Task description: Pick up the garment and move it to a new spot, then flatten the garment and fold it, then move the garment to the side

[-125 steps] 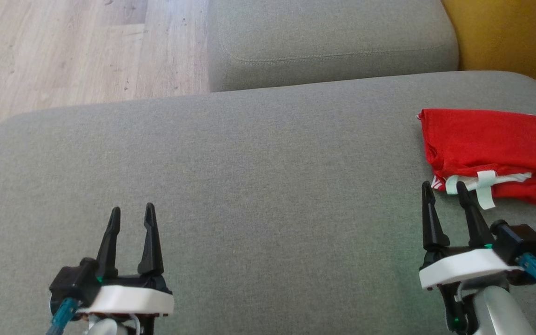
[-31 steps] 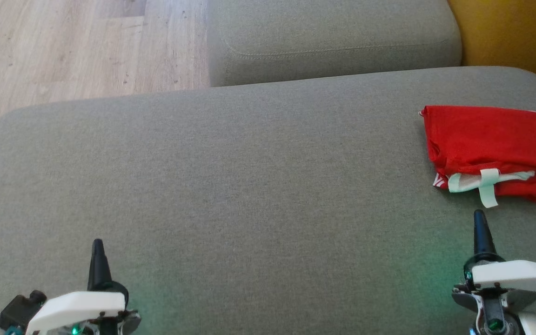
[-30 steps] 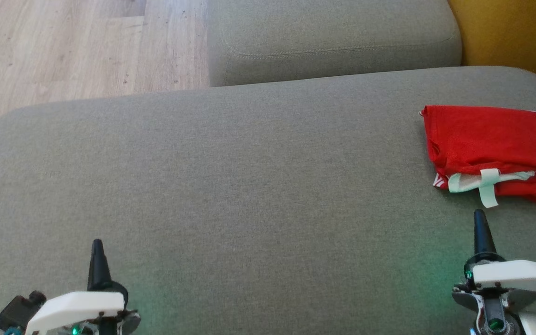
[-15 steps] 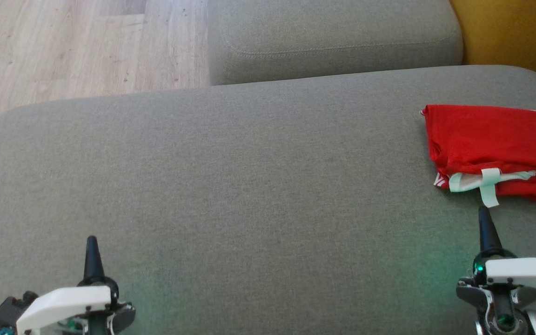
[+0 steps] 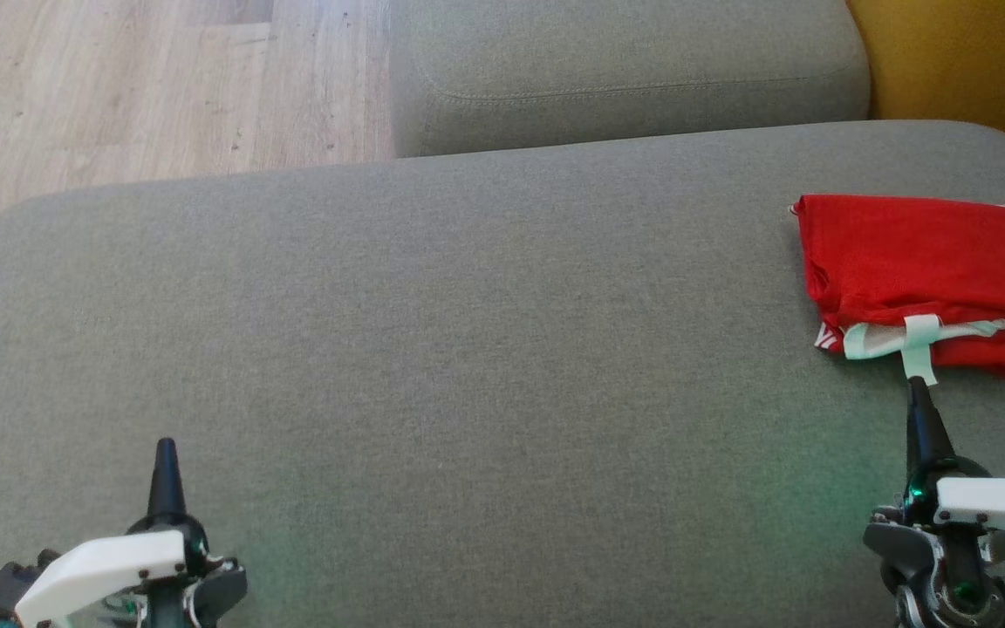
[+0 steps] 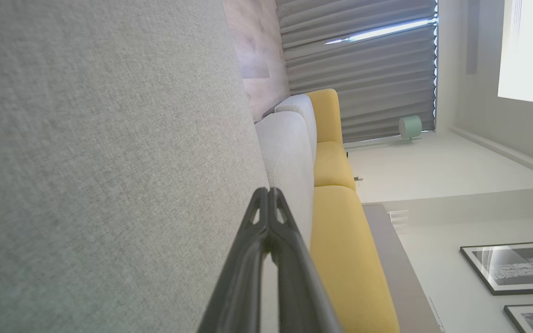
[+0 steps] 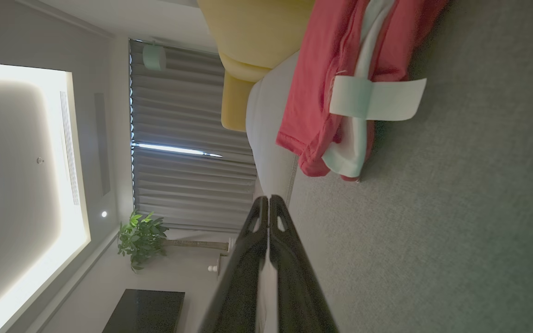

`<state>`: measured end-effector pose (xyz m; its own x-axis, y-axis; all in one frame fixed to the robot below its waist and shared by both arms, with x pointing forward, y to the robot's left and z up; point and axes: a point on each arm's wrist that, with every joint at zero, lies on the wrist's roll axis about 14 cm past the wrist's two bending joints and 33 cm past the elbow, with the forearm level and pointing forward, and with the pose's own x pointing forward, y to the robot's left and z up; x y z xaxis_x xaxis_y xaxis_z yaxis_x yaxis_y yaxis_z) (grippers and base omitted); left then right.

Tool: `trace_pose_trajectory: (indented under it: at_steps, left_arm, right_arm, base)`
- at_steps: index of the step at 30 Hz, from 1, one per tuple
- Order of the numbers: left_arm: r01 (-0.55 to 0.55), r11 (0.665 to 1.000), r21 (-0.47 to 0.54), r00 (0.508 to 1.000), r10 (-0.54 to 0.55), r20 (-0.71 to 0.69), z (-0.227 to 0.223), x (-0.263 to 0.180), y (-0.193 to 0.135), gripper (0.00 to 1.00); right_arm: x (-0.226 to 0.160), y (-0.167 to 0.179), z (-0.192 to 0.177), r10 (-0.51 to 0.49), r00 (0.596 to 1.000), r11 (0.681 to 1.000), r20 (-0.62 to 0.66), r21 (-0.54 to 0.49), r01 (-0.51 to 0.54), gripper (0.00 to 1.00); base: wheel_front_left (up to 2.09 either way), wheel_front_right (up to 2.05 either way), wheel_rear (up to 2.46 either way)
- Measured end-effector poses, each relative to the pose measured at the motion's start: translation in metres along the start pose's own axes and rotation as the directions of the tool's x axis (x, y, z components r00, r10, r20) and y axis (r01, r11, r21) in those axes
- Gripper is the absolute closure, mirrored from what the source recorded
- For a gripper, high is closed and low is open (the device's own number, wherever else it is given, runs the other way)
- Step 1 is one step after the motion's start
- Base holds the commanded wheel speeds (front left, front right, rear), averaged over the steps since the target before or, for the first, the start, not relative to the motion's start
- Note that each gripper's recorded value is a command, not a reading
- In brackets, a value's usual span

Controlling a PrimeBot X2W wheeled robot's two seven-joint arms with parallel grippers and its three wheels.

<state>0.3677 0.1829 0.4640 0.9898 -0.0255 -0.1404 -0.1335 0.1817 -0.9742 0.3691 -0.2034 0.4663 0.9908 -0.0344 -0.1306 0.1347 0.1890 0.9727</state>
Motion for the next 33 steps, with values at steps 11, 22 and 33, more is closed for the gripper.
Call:
trace_pose_trajectory:
  at_steps: [11, 22, 33]
  left_arm:
    - [0.018, 0.994, -0.11, 1.0, -0.018, 0.003, 0.004, 0.002, -0.005, 1.0]
    - [0.041, 0.982, -0.182, 0.999, -0.041, 0.005, 0.007, 0.005, -0.011, 1.0]
    - [0.041, 0.982, -0.182, 0.999, -0.041, 0.005, 0.007, 0.005, -0.011, 1.0]
  right_arm:
    - [0.001, 0.003, 0.003, 0.013, 1.0, 0.993, 0.002, 0.115, -0.013, 1.0]
    - [0.001, 0.007, 0.006, 0.032, 0.999, 0.98, 0.003, 0.195, -0.032, 1.0]
    - [0.001, 0.007, 0.006, 0.033, 0.999, 0.98, 0.003, 0.195, -0.033, 1.0]
  base:
    - [0.0, 0.0, 0.0]
    - [0.0, 0.0, 0.0]
    - [0.0, 0.0, 0.0]
